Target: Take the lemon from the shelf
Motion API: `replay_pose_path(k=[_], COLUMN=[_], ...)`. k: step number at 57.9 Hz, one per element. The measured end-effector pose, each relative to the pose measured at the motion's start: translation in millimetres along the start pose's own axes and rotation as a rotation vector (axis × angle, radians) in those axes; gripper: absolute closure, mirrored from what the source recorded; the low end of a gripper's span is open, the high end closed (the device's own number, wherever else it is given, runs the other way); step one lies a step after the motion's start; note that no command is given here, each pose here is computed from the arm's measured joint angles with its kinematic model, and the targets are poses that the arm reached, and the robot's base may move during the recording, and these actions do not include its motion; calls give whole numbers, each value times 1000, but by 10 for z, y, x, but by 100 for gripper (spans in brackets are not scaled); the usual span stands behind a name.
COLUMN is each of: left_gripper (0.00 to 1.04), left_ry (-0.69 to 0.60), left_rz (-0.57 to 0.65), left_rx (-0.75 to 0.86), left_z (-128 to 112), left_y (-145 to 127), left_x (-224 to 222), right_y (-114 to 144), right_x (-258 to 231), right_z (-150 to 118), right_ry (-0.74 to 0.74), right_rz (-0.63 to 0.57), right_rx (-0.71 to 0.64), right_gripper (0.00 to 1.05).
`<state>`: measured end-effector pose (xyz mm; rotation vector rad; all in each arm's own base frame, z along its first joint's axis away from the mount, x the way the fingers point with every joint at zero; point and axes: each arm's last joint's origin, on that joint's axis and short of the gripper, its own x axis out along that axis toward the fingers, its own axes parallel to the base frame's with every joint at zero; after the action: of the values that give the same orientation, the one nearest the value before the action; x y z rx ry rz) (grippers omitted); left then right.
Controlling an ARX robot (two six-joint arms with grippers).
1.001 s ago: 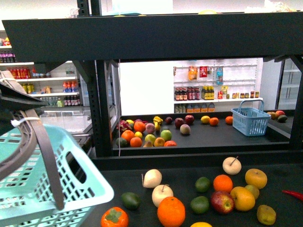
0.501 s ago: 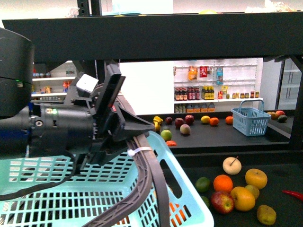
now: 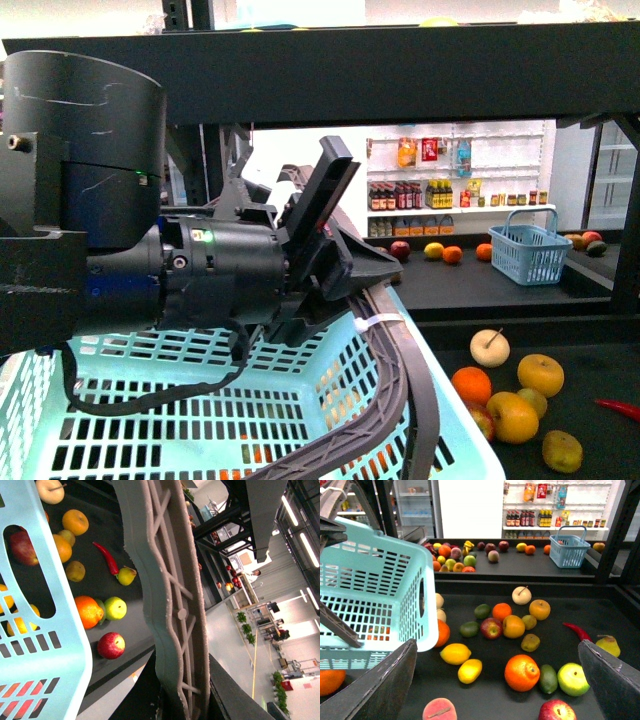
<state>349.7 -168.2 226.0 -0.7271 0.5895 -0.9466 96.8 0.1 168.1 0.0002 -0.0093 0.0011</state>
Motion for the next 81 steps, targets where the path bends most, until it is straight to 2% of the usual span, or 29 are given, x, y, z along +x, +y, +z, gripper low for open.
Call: replay_pose_path(k=[17,24,36,44,46,51,57,62,71,81], left_gripper=[93,93,93,93,93,93,93,93,93,93], left_ry=[-3,-13,-11,-8,-9,-13,-11,-11,-8,-12], left_rz=[27,37,35,32,33,37,37,36,34,38], left_rx=[16,29,36,36,36,40,39,39,39,39], left_z=[26,36,38,37,37,39,39,38,36,40], left_y=[-22,-13,-13,-14,-14,-11,-7,-6,-7,-4], left_x=[91,85,85,85,85,84,84,84,85,83], right_y=[0,-27,-133,-262,-290,-356,-363,-223,79,204], right_x=[0,87,521,1175,1370,1961,2406,2789,3165,3455], right_z=[-1,-50,-89,-159,-236,-621,-872,-1127,-1439,-1685], right_ry=[1,274,441,595,664,868,946,971,996,1005], right_rz=[-1,-178,-244,-271,-275,-348,-398,-384,-346,-355], right_rx=[0,157,318,376,397,425,456,493,519,545], right_gripper=[7,7,7,7,7,7,7,7,7,7])
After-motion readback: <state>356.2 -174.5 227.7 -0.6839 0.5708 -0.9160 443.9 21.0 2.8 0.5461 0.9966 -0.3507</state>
